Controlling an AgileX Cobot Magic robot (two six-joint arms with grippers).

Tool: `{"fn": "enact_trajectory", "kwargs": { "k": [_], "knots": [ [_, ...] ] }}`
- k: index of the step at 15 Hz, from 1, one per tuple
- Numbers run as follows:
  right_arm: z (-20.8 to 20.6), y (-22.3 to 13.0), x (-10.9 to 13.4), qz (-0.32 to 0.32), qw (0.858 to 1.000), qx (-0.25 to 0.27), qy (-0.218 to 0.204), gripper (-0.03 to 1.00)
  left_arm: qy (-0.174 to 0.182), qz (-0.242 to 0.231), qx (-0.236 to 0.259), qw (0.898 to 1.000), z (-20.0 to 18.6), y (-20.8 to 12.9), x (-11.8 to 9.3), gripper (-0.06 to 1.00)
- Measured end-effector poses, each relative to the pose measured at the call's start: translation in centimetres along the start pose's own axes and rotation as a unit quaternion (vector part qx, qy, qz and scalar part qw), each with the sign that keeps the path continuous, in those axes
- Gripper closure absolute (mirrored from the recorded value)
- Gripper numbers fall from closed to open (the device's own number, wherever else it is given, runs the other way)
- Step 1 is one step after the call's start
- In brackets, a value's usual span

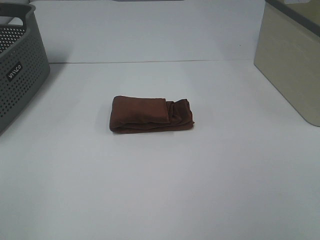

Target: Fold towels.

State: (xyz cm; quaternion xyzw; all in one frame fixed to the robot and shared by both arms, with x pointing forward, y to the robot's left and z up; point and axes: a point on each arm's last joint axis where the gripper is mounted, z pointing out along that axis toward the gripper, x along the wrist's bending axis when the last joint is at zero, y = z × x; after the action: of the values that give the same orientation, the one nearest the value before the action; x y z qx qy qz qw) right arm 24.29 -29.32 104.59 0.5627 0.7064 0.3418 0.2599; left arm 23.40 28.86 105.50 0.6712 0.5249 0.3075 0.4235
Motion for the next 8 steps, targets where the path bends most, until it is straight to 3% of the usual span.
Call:
{"fn": "enact_trajectory", "kwargs": {
  "k": [4, 8],
  "knots": [
    [0.05, 0.04, -0.07, 0.041, 0.998, -0.001, -0.049, 0.21, 0.023, -0.011, -0.005, 1.0, -0.06, -0.04, -0.03, 0.39],
    [-0.31, -0.24, 0.01, 0.041, 0.998, -0.017, -0.053, 0.21, 0.024, -0.01, -0.011, 1.0, -0.23, -0.13, -0.07, 0.39]
  ]
}}
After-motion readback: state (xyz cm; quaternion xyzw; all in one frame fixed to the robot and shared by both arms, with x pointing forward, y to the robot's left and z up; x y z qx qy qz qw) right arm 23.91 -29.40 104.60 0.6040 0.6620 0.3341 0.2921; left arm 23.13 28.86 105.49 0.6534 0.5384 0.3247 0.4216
